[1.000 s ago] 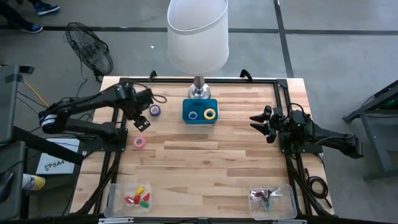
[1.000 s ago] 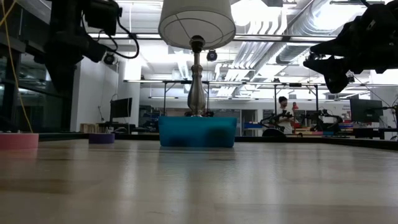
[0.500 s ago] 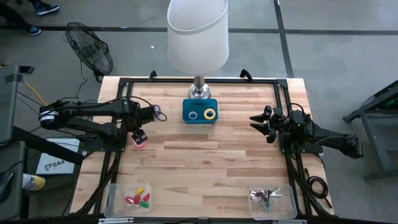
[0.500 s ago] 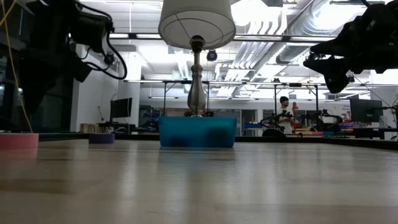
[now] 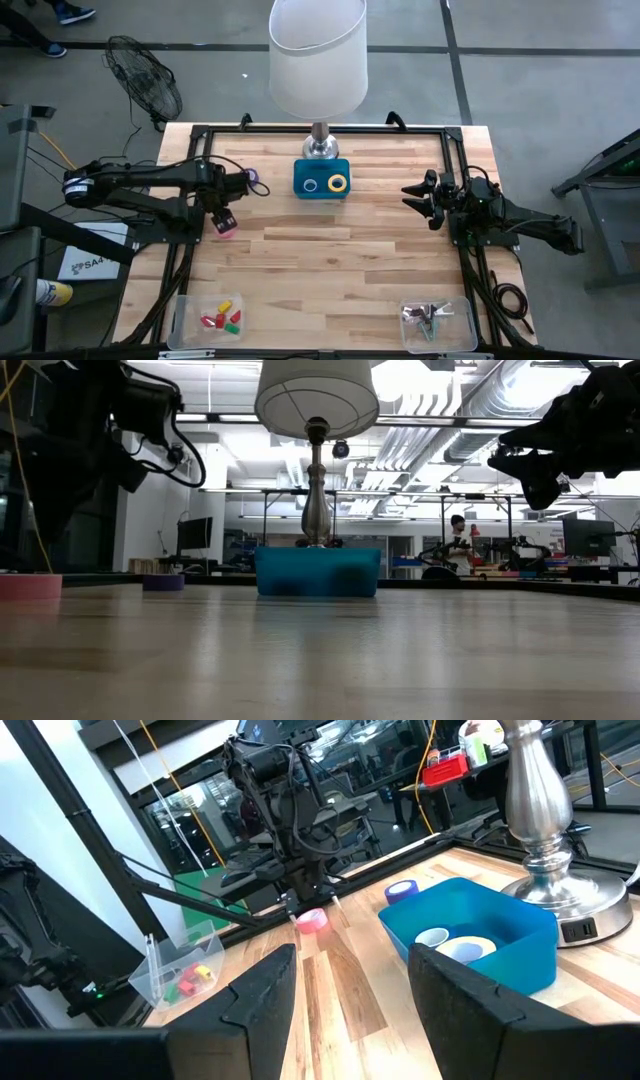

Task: Pick and place Stapler, Stapler remover, tape
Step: Put the pink tape into the blue bin

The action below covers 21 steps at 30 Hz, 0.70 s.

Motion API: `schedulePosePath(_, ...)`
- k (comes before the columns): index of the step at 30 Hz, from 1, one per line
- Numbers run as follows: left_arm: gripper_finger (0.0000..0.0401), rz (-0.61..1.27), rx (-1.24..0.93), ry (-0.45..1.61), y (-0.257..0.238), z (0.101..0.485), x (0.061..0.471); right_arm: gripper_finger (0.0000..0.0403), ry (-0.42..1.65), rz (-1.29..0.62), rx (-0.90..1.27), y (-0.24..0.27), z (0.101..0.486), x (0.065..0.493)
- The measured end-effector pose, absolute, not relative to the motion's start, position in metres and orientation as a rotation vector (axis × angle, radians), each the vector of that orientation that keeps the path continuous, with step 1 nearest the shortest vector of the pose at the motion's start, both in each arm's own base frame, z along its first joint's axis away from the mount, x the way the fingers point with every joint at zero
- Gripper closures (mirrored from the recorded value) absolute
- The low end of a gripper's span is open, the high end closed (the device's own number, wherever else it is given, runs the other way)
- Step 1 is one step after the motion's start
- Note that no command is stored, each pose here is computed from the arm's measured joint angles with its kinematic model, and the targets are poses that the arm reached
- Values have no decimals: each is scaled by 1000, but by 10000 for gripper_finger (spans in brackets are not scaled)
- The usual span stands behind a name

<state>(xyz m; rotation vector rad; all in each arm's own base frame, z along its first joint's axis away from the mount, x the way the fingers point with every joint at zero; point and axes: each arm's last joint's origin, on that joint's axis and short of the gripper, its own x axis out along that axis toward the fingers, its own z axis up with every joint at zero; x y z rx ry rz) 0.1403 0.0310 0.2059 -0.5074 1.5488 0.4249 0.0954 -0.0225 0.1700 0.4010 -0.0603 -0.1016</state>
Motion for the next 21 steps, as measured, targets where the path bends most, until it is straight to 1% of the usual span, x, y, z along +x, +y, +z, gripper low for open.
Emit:
schedulePosePath(16, 235, 523, -607, 1482, 32, 206, 144, 217, -61, -101, 401, -23, 170, 95)
schedulePosePath(18, 229, 512, -627, 1462, 32, 206, 147, 217, -61, -101, 401, -23, 170, 95)
schedulePosePath(21, 210, 509, -654, 1437, 32, 206, 149, 217, -61, -101, 401, -23, 170, 95)
